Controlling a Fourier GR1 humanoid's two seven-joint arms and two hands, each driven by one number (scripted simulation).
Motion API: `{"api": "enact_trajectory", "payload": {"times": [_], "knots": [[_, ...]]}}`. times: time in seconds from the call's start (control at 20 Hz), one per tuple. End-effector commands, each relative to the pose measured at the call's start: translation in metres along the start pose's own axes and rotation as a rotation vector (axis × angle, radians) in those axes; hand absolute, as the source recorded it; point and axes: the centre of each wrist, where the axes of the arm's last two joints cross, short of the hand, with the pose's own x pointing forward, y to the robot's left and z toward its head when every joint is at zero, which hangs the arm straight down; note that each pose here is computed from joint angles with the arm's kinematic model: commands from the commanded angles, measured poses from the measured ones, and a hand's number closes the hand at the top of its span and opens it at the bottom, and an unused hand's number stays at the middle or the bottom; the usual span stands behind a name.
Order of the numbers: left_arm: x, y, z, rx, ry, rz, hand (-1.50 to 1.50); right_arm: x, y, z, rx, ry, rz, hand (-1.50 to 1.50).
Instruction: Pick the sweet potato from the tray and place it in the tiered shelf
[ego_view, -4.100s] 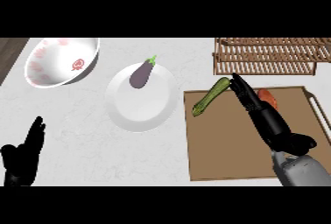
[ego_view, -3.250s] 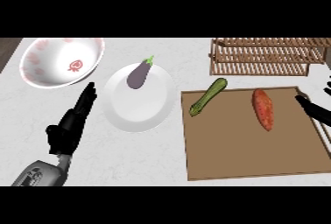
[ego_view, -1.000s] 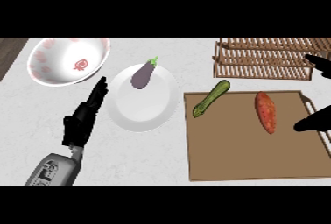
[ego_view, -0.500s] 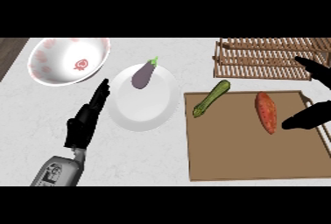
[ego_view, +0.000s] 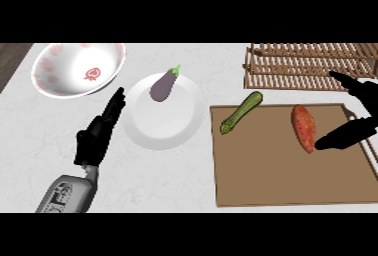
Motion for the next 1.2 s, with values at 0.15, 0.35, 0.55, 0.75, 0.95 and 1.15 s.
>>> {"api": "enact_trajectory", "payload": {"times": [0.15,0.35,0.55,0.75,0.95,1.15], "knots": [[0.006,0.004,-0.014,-0.002,0.01,0.006,0.0,0.005,0.003,-0.016,0.008,0.003,0.02,-1.5],[0.019,0.003,-0.003,0.007,-0.009,-0.006,0.0,-0.007,0.024,-0.007,0.018,0.035,0.056,-1.5],[0.011,0.001,0.016,0.002,-0.004,0.003,0.0,-0.011,0.035,-0.02,0.003,0.049,0.045,-1.5],[0.016,0.0,0.001,0.021,-0.002,-0.022,0.0,-0.024,0.023,-0.036,0.02,0.064,0.073,-1.5],[-0.008,0.02,-0.016,0.012,0.009,0.009,0.0,-0.026,0.036,-0.035,0.015,0.069,0.076,-1.5],[-0.004,0.011,0.01,-0.005,-0.009,-0.005,0.0,-0.027,0.048,-0.036,0.04,0.084,0.072,-1.5]]}}
